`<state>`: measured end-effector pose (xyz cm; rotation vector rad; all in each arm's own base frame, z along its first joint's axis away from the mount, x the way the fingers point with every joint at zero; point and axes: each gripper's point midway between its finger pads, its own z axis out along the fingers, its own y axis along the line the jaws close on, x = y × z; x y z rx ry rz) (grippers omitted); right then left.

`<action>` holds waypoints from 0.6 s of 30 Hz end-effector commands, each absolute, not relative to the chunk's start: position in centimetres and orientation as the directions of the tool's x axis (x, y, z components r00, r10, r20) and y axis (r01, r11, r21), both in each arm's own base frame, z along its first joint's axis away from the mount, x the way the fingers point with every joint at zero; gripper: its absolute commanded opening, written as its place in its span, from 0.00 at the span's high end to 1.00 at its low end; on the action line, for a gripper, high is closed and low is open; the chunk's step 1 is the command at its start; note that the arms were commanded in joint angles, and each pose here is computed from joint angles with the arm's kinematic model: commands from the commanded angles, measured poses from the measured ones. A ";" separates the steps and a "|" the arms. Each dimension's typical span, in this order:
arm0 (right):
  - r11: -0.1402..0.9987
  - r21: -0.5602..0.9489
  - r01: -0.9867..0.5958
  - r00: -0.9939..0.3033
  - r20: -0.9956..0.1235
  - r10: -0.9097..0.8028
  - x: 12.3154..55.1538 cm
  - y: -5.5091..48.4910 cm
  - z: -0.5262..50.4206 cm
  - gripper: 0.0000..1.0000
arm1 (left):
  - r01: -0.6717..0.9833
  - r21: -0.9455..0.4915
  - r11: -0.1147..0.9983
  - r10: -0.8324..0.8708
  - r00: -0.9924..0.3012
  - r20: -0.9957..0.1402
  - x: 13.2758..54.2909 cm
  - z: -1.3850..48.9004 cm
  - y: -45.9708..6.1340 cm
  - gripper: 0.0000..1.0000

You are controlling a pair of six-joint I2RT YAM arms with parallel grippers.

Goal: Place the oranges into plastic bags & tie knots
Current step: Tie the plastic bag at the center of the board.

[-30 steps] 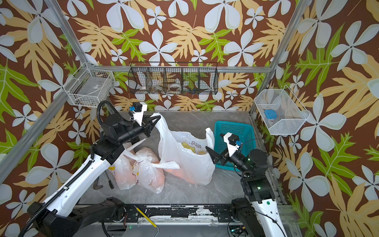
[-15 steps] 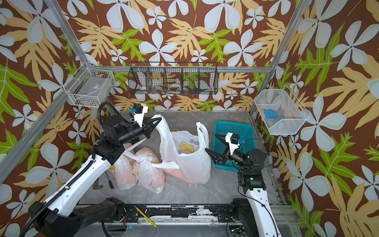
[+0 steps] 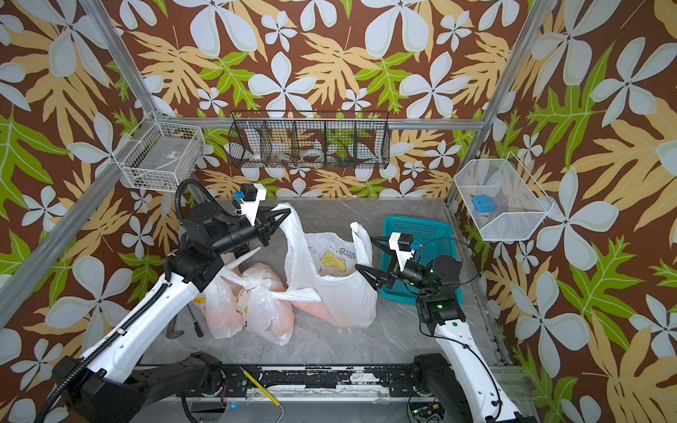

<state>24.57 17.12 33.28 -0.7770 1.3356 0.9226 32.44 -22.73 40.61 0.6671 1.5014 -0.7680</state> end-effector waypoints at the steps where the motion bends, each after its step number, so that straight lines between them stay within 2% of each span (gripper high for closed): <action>1: 0.476 0.040 -0.878 0.015 -0.994 0.112 25.5 16.9 33.5 0.01 | 0.795 -0.062 0.603 -0.043 -0.046 -0.998 32.4 41.3 -22.8 1.00; 5: 0.474 0.040 -0.879 0.013 -0.994 0.108 26.1 17.0 33.6 0.01 | 0.799 -0.064 0.598 -0.045 -0.047 -0.998 32.4 41.3 -22.9 1.00; 8: 0.428 0.051 -0.903 -0.006 -0.994 0.105 25.7 17.7 33.5 0.01 | 0.803 -0.059 0.592 -0.042 -0.043 -0.998 32.3 41.3 -23.0 1.00; 10: 0.391 0.051 -0.919 -0.014 -0.995 0.095 25.0 18.4 33.3 0.09 | 0.809 -0.051 0.585 -0.038 -0.035 -0.999 32.2 41.4 -23.1 1.00; 13: 0.367 0.060 -0.928 -0.031 -0.996 0.085 24.6 19.0 32.8 0.26 | 0.817 -0.048 0.574 -0.040 -0.030 -0.999 32.2 41.7 -23.2 1.00; 14: 0.366 0.065 -0.928 -0.036 -0.996 0.085 24.6 19.0 32.7 0.33 | 0.824 -0.047 0.565 -0.042 -0.029 -0.999 32.1 41.9 -23.4 0.96; 18: 0.367 0.057 -0.928 -0.029 -0.996 0.082 24.5 19.0 33.2 0.72 | 0.838 -0.048 0.544 -0.059 -0.019 -0.998 31.8 43.2 -23.4 0.68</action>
